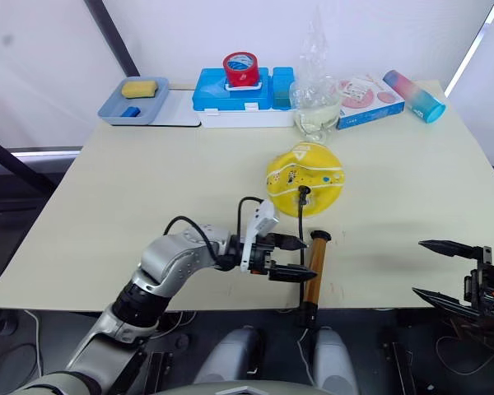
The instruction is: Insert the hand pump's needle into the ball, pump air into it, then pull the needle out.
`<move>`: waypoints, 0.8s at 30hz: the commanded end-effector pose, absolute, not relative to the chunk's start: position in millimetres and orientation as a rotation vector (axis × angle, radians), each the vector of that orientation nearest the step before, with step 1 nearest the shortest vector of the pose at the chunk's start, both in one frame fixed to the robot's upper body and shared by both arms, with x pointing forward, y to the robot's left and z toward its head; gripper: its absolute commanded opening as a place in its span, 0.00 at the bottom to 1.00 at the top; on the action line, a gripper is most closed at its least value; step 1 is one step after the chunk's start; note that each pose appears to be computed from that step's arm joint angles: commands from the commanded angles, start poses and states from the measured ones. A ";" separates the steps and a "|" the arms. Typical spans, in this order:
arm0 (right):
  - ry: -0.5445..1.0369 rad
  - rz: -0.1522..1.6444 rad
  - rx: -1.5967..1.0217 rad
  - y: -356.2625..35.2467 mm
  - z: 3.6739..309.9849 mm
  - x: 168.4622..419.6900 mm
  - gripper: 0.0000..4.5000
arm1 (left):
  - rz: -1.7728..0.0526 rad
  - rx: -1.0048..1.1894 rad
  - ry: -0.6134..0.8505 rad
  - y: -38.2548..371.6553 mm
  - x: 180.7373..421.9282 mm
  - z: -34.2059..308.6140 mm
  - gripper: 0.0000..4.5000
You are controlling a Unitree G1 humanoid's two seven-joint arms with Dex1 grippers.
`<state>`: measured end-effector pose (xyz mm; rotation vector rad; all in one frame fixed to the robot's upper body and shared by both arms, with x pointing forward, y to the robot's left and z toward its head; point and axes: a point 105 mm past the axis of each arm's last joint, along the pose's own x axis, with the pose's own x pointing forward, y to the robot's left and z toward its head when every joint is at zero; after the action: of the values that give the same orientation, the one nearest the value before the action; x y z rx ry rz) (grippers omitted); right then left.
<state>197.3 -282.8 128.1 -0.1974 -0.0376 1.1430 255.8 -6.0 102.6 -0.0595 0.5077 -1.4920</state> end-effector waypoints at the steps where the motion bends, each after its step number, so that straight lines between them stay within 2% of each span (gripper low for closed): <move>1: -0.070 1.151 -0.230 -282.3 136.4 196.8 1.00 | -1.477 -0.022 0.547 -13.5 256.6 97.5 0.99; 14: -0.078 1.158 -0.249 -281.9 139.0 200.0 1.00 | -1.340 -0.052 0.816 -18.2 256.4 75.8 0.99; 24: -0.083 1.159 -0.257 -281.1 136.8 202.1 1.00 | -1.220 -0.228 0.976 -27.9 264.8 70.5 0.99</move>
<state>202.0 -281.0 131.0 -0.2247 -0.0637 1.1500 263.2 -26.4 66.0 -0.2136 0.9723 -1.2220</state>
